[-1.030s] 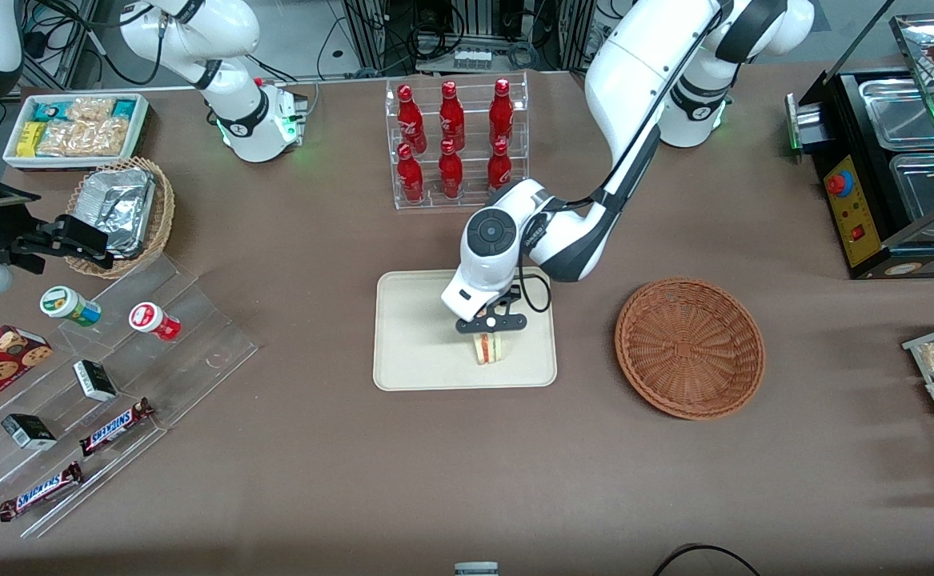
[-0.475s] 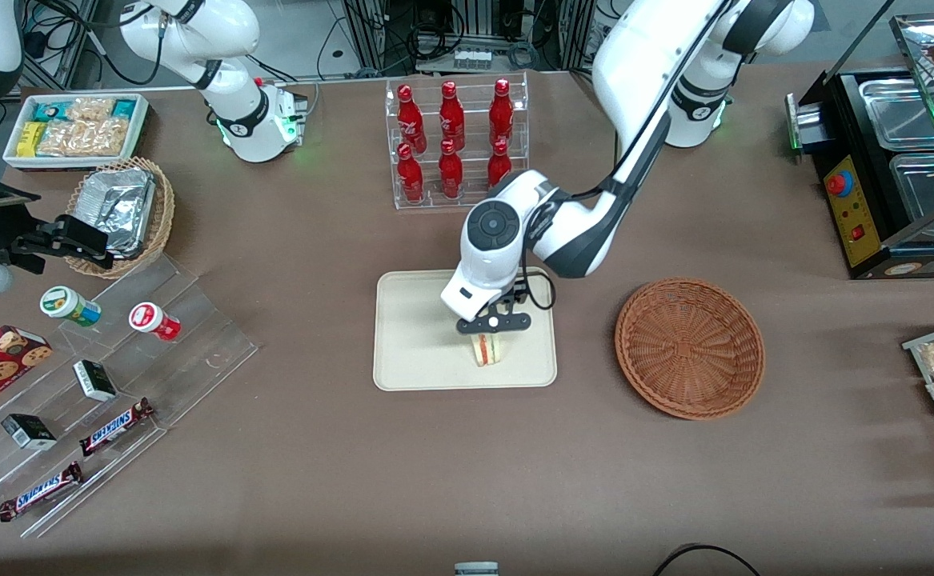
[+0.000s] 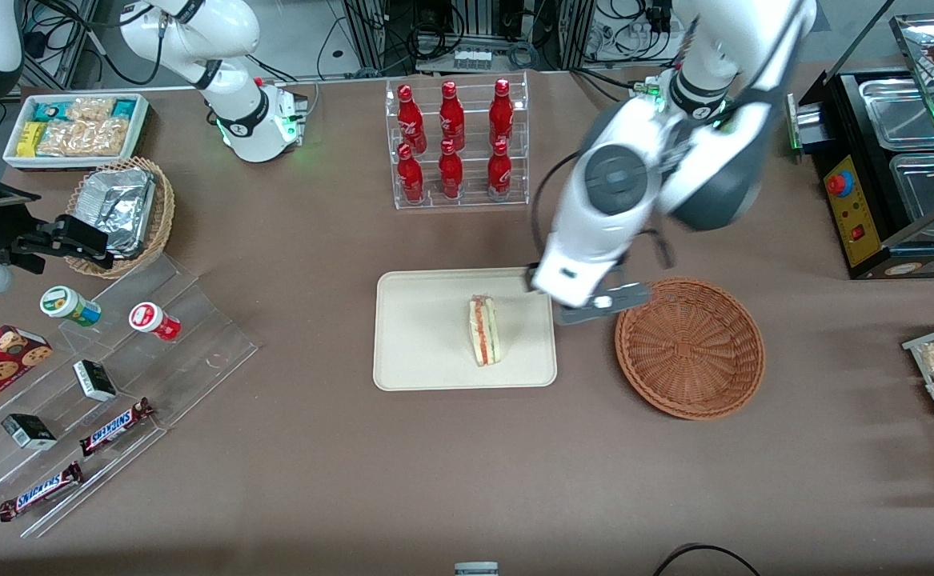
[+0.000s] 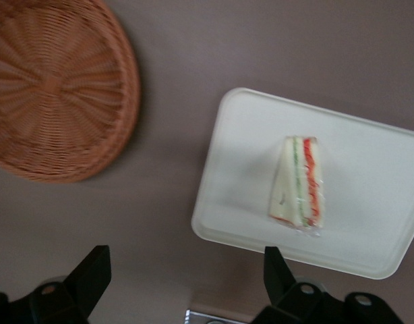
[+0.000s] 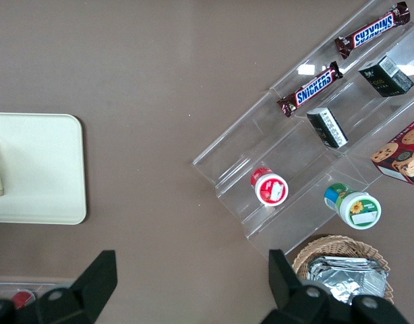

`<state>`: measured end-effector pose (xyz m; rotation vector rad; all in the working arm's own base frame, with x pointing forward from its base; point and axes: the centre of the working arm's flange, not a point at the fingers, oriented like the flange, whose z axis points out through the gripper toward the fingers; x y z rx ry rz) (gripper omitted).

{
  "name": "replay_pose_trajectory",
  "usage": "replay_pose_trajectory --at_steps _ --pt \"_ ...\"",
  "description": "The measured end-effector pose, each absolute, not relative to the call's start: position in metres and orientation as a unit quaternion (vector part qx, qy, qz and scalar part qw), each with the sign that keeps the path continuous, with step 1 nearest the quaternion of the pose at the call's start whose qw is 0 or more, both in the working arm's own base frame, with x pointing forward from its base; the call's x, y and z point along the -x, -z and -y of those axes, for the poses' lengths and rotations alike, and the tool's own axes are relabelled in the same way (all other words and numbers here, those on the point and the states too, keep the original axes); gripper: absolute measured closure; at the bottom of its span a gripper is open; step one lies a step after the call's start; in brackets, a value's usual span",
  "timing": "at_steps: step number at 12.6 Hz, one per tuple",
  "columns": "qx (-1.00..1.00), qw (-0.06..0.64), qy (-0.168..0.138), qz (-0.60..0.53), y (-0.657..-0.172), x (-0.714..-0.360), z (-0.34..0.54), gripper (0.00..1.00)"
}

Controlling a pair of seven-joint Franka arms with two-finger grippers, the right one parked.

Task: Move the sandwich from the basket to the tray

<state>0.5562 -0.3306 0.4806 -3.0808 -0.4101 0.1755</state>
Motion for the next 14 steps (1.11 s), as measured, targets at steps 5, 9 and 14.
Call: replay_pose_trajectory --at_steps 5,9,14 --pt "0.99 0.033 -0.108 0.079 -0.565 -0.543 0.197 0.0" --pt "0.992 0.023 -0.122 0.031 -0.593 -0.53 0.108 0.0" --pt "0.993 0.032 -0.115 -0.015 -0.606 -0.489 0.063 0.0"
